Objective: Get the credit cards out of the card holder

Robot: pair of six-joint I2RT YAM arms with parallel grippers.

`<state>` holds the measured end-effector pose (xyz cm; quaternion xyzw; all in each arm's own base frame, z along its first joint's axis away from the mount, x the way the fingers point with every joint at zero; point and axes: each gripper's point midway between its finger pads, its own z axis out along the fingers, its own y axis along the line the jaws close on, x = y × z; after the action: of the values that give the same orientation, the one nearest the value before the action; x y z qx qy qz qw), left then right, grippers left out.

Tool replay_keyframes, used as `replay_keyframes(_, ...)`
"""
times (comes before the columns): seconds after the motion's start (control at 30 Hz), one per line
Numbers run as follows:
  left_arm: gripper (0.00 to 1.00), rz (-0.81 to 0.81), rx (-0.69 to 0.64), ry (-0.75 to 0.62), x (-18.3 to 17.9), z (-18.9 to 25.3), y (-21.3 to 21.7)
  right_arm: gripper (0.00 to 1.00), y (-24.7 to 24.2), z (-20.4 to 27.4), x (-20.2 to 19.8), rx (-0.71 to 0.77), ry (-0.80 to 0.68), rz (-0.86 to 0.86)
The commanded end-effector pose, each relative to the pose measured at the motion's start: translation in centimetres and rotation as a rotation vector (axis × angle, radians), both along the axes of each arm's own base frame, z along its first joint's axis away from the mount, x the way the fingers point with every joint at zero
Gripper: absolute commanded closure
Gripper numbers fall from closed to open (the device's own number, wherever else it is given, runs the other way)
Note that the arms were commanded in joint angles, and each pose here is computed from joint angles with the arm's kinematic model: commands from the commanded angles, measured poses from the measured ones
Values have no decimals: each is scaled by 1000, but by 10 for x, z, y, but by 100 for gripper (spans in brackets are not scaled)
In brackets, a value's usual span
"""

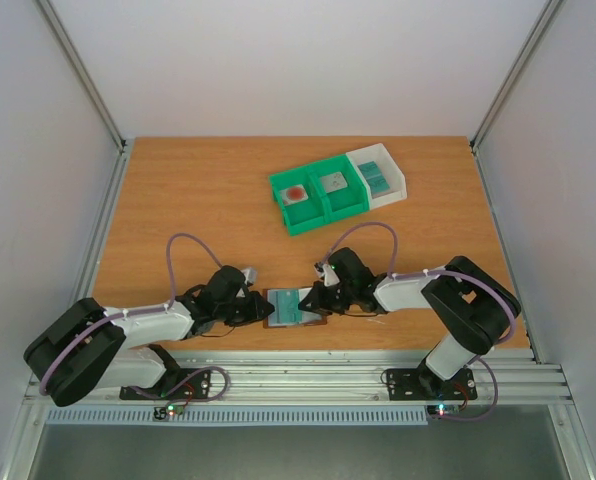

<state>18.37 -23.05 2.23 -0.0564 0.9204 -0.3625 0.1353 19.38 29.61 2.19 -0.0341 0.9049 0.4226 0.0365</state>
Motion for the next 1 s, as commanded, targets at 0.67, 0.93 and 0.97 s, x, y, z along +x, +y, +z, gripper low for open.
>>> replay_keyframes(0.67,85,20,67,25,-7,-18,15,99,-3,-3,2,37,21,-1)
replay_keyframes(0.93,84,18,63,25,-7,-16,14,99,-23,10,5,13,-15,-9)
replay_keyframes(0.97,84,17,62,25,-7,-16,13,99,-23,13,5,13,-23,-6)
